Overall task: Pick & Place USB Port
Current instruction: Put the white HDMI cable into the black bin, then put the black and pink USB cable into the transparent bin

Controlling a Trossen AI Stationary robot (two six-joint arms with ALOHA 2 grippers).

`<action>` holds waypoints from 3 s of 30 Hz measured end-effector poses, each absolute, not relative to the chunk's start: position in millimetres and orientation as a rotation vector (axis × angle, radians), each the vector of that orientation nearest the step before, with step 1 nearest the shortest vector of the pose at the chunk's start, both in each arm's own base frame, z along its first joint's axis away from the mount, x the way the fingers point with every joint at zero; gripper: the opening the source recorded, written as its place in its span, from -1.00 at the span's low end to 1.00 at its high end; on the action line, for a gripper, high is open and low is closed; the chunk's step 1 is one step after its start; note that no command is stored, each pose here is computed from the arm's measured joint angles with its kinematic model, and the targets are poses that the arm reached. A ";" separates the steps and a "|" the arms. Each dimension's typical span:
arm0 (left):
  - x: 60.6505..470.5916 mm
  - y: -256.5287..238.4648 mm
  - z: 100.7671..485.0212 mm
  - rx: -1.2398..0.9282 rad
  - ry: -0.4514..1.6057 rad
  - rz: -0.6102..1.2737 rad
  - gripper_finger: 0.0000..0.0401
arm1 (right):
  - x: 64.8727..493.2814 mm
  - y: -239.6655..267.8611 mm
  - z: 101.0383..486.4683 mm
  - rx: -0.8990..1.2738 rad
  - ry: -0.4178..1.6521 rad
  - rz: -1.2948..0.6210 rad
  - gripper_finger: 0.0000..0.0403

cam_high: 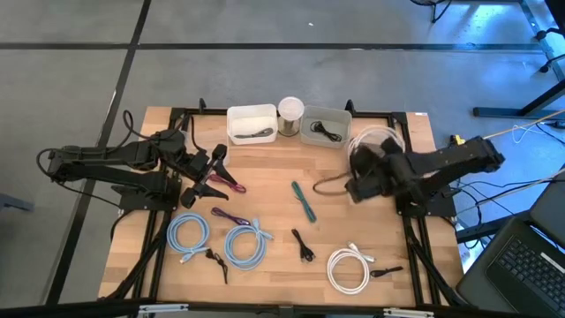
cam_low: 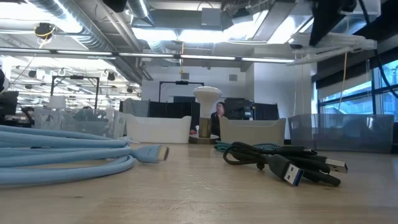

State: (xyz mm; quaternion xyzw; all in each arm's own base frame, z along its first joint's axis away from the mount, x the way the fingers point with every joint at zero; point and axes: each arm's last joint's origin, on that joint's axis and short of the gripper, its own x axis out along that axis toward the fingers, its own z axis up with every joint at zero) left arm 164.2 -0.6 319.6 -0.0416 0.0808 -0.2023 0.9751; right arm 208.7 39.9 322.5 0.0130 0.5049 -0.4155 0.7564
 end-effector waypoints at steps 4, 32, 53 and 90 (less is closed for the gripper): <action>164.2 -0.6 319.6 -0.084 0.163 -0.408 -0.01 | 209.7 9.5 307.9 0.017 1.195 -0.989 -0.93; 164.2 -0.6 319.6 -0.084 0.163 -0.408 -0.01 | 170.3 -91.2 196.1 0.385 1.208 -0.768 -0.93; 164.2 -0.7 319.6 -0.084 0.163 -0.408 -0.01 | 166.0 -89.6 187.4 0.509 1.201 -0.768 -0.27; 164.2 -0.6 319.6 -0.084 0.163 -0.408 -0.01 | 216.6 60.2 297.1 0.502 0.612 0.086 -0.21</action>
